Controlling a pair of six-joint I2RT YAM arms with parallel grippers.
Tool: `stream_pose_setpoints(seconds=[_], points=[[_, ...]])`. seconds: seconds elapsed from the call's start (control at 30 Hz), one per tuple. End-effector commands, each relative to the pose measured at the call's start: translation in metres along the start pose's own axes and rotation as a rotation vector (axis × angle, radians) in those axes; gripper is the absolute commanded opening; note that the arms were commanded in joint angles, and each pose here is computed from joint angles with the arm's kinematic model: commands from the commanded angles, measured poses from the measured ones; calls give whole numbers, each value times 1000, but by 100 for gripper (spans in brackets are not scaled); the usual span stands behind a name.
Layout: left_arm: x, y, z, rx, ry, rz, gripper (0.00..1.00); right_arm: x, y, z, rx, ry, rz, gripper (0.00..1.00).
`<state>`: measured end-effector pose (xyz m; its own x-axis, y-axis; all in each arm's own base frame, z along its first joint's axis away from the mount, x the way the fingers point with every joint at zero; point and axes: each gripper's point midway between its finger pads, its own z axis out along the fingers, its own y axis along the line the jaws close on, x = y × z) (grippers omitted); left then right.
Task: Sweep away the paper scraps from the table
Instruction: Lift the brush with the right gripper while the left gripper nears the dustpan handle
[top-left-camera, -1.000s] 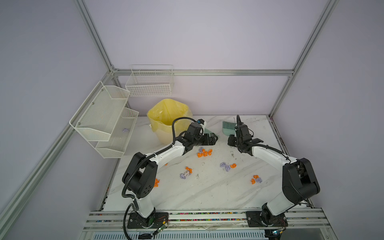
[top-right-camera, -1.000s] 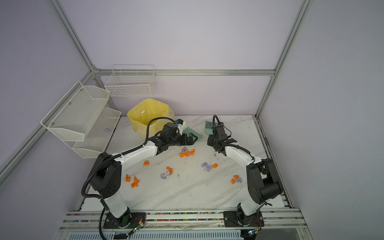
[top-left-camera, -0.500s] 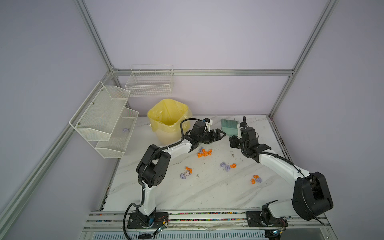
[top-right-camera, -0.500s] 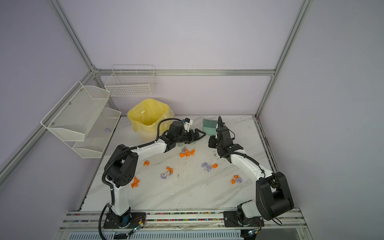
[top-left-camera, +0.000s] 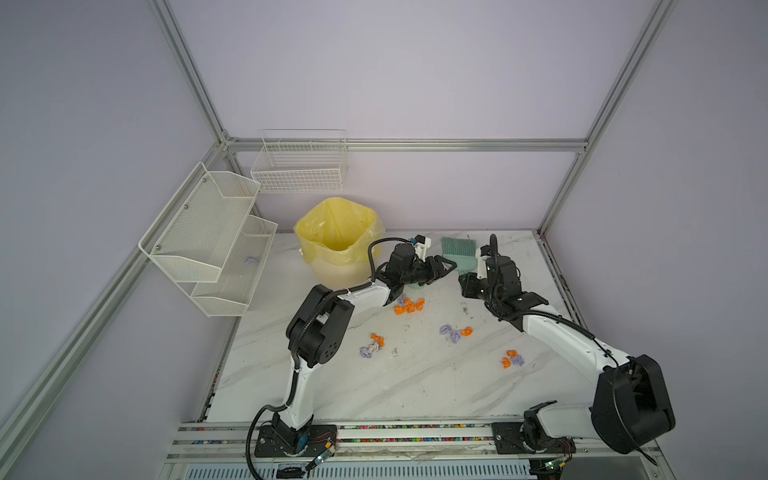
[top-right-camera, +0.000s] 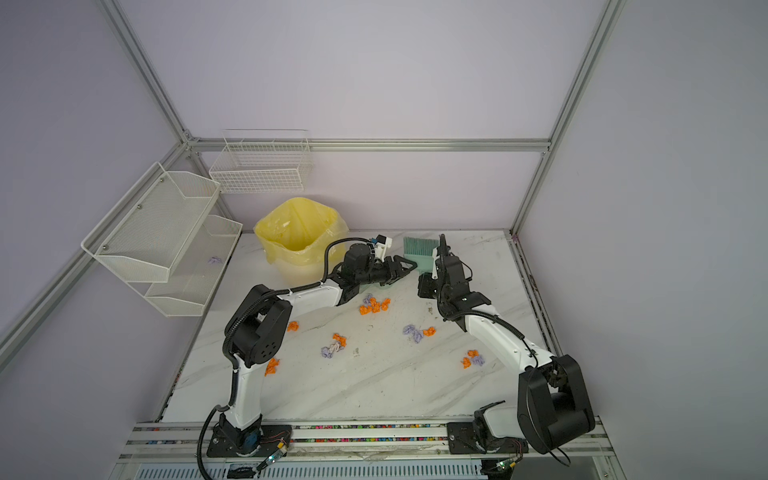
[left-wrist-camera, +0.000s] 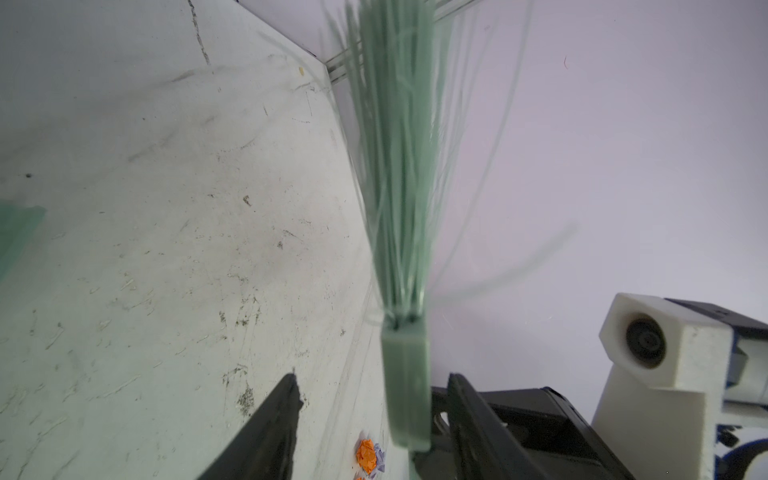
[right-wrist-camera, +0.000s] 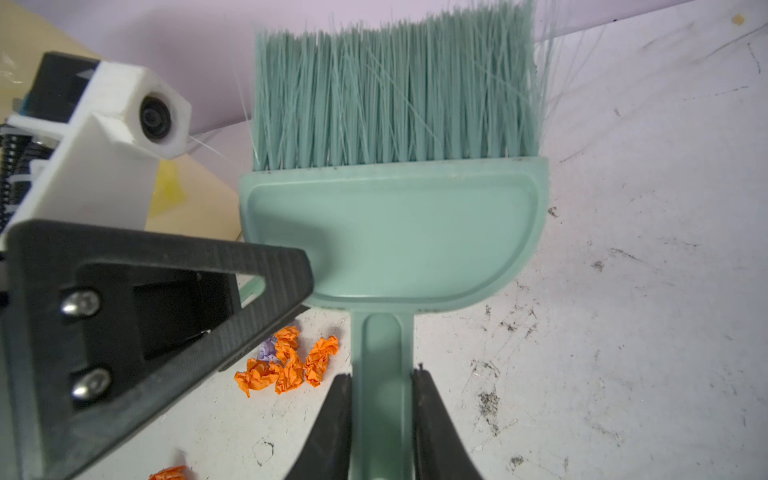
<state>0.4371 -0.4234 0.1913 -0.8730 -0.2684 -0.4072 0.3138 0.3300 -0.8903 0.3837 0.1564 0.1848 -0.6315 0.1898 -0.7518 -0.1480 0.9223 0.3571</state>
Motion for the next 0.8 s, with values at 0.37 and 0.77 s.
stream_pose_setpoints(seconds=[0.37,0.77], points=[[-35,-60,5,169,-90,43,0,-4,15,-13,-79,-28,-42,13],[-82,-52,-19,203,-198,2,0,-20,12,-32,-286,-39,188,77]])
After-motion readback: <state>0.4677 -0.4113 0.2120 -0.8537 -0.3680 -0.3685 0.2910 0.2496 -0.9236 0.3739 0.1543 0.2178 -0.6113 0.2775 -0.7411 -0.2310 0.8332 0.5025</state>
